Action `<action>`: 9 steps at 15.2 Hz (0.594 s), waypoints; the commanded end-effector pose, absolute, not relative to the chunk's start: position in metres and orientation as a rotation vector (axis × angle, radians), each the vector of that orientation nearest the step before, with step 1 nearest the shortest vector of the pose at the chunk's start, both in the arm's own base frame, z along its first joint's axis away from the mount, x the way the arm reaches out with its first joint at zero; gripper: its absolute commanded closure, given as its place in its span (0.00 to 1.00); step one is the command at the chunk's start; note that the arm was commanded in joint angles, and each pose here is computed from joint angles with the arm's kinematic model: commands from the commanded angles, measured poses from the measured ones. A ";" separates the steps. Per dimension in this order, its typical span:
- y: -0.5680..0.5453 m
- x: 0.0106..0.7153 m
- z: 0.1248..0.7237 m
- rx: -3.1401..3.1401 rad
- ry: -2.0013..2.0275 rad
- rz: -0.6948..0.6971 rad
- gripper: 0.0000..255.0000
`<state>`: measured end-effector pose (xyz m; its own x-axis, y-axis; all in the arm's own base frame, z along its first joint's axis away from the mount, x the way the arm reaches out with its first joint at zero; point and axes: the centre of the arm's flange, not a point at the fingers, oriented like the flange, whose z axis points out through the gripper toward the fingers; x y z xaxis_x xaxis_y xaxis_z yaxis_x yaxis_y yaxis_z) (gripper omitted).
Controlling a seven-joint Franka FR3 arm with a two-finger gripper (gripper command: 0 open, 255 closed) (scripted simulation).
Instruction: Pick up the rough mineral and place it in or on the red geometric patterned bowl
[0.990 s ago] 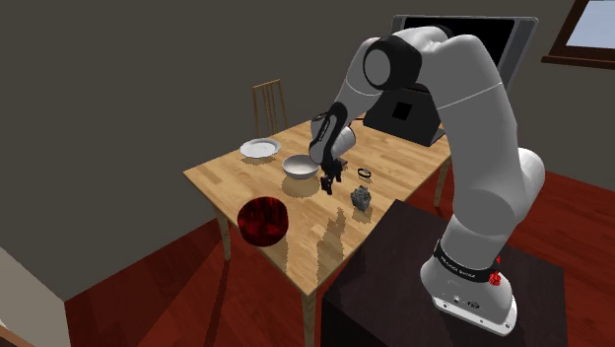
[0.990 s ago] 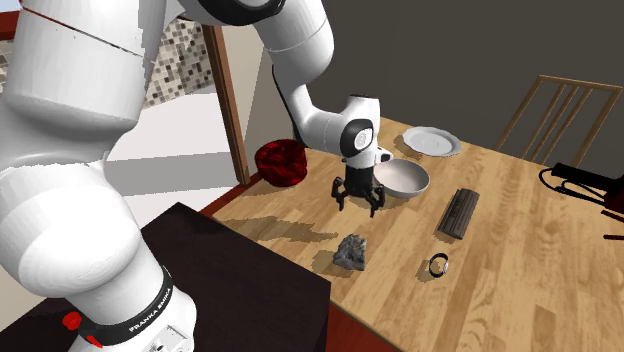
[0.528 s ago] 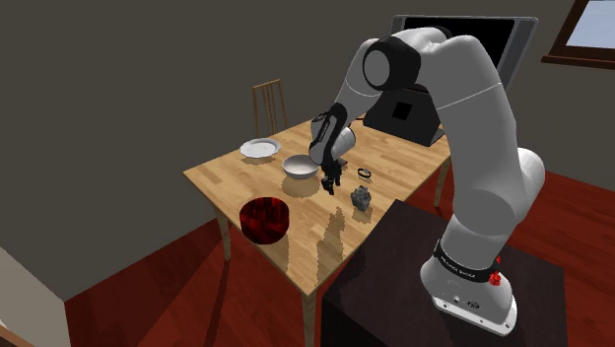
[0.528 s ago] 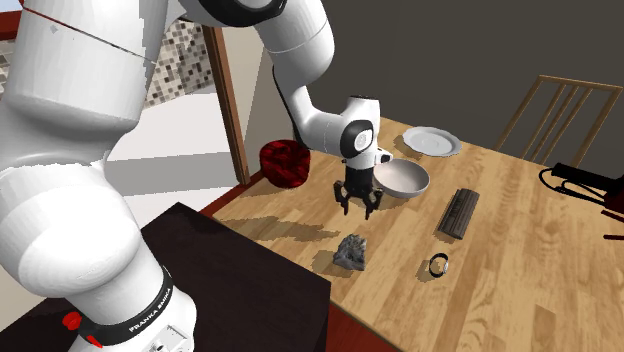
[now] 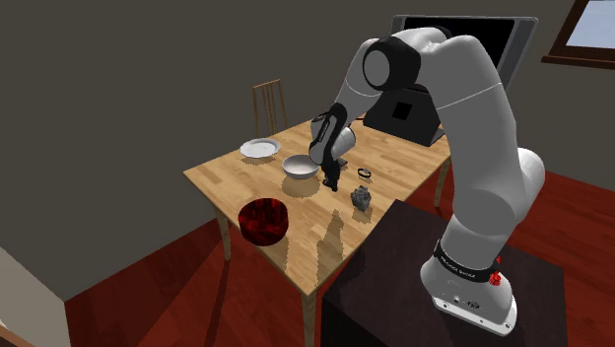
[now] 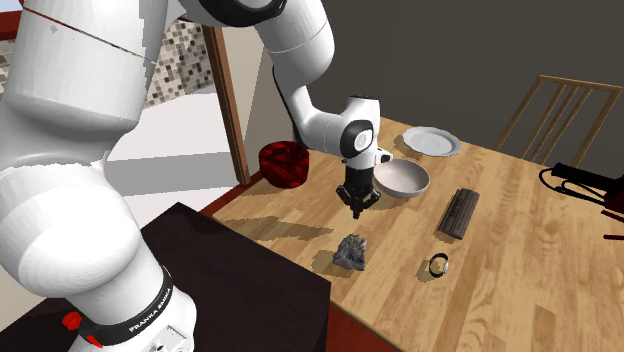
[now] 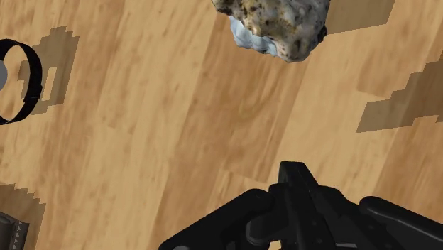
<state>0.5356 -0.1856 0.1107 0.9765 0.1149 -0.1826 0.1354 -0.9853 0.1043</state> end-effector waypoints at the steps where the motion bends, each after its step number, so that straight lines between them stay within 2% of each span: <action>1: -0.186 0.536 0.111 3.007 0.191 -0.268 1.00; 2: -0.186 0.536 0.111 3.007 0.191 -0.268 0.00; 9: -0.279 0.442 0.155 3.320 0.389 0.025 0.00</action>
